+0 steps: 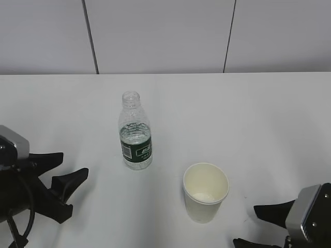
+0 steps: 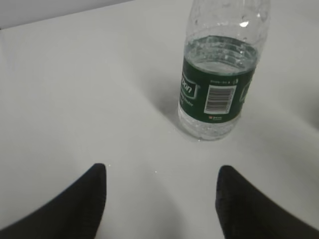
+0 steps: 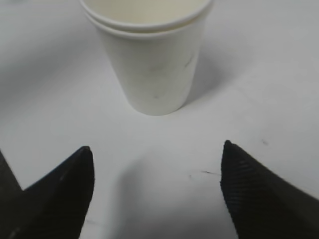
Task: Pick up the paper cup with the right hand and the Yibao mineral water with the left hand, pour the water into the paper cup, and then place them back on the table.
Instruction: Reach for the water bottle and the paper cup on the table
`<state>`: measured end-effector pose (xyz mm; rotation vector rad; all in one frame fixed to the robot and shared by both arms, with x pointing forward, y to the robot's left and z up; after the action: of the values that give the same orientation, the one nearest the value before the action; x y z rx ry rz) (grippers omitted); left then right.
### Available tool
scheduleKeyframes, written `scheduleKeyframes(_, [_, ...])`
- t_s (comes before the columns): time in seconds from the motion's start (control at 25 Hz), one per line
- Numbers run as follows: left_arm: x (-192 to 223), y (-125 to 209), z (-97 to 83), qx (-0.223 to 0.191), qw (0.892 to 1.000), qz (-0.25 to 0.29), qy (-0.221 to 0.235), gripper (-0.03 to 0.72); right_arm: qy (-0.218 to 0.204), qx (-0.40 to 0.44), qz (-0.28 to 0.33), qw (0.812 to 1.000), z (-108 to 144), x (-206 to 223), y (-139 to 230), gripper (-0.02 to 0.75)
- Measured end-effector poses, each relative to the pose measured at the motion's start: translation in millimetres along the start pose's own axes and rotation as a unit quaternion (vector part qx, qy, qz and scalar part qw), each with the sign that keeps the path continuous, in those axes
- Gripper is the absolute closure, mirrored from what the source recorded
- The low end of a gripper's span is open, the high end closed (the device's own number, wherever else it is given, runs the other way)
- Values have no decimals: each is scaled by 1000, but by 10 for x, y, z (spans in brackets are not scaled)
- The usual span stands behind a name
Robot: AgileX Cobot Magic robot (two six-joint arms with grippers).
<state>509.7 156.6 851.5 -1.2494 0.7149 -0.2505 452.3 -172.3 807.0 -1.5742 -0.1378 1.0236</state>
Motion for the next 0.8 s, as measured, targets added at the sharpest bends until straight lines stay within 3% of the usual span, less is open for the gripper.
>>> scheduleKeyframes(0.44, [9,37,-47,3,1000,5,12,252,-53,-22,-1,998,-71,425,11,148])
scheduleKeyframes(0.6, [9,37,-49,3,1000,5,12,252,-79,-34,-4,996,-45,533,13,104])
scheduleKeyframes(0.8, [9,37,-49,3,1000,5,12,252,-79,-44,-18,996,-98,603,-72,78])
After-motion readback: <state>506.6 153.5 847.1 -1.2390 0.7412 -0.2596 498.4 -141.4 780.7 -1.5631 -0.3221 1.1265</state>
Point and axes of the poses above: a point on each arm's last joint axis where the gripper is mounted, x pointing out along that axis toward the gripper, z along the wrist's bending axis when the last joint is at zero, y = z × x, the point moved 10 cm from there along x, pointing out along that axis toward the gripper, and after that the axes turned 8 degrees about x, right-handed, at the moved point
